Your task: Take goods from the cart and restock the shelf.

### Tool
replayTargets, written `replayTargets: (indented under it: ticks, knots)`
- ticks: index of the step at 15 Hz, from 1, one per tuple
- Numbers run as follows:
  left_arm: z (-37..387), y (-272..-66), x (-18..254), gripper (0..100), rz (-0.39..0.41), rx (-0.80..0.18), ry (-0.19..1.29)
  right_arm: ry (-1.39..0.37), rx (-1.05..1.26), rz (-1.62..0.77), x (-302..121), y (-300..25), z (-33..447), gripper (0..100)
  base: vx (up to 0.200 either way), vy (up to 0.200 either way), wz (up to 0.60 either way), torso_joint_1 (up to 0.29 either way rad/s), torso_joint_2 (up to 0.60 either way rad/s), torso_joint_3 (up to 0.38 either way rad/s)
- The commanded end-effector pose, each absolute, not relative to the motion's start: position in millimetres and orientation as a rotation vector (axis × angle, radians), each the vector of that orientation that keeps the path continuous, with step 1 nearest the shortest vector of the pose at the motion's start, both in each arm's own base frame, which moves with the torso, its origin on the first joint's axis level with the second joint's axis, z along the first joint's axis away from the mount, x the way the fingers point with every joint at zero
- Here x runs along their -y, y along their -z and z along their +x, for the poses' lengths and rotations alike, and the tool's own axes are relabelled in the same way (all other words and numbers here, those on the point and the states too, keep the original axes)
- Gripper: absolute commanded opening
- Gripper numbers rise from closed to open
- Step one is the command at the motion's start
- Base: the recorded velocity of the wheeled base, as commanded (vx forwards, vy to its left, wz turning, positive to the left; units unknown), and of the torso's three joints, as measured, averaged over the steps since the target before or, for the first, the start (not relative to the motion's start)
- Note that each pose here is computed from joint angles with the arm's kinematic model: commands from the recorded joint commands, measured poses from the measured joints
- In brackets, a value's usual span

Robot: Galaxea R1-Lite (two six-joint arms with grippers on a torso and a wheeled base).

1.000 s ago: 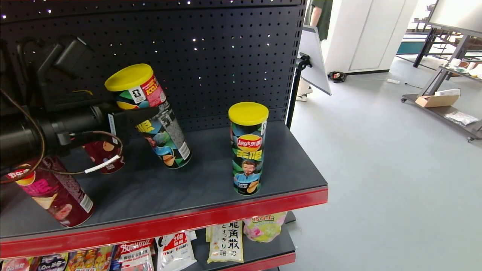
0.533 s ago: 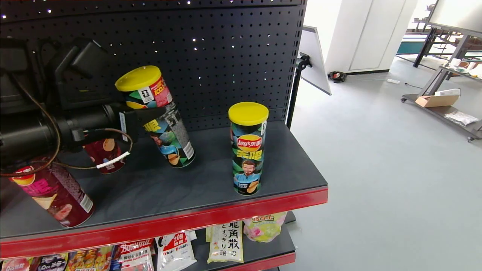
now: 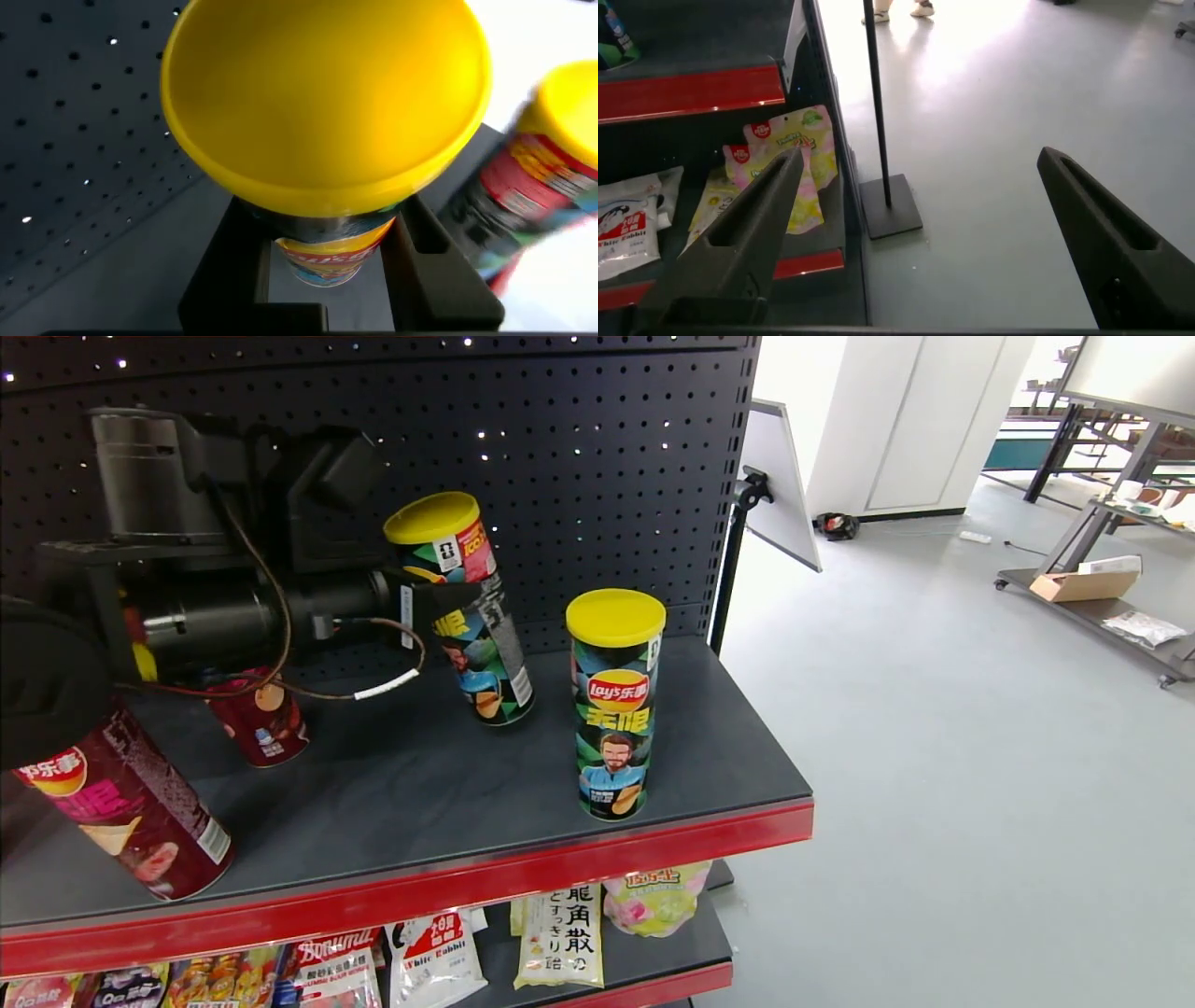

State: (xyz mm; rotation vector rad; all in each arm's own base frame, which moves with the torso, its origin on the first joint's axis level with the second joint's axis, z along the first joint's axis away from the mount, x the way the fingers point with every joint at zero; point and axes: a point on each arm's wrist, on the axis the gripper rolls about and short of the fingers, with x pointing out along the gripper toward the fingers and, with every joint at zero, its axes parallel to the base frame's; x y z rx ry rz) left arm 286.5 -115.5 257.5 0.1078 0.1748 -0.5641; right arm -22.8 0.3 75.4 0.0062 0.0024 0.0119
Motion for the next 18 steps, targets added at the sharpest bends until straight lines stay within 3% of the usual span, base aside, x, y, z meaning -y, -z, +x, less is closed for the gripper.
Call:
replayTargets:
  ticks: [1, 9, 18]
  knots:
    - [306.9, -245.4, 124.5, 0, 0.111, -0.208, 0.568, -0.012, -0.003, 0.006, -0.3, -75.2, -22.8, 100, 0.000, 0.000, 0.00, 0.000, 0.00, 0.000]
    - [360.5, -235.8, 161.3, 0, 0.128, -0.178, 0.616, -0.012, -0.003, 0.006, -0.3, -75.2, -22.8, 100, 0.000, 0.000, 0.00, 0.000, 0.00, 0.000]
    - [364.4, -232.7, 183.5, 0, 0.153, -0.161, 0.665, -0.012, -0.003, 0.008, -0.3, -75.2, -22.8, 100, 0.000, 0.000, 0.00, 0.000, 0.00, 0.000]
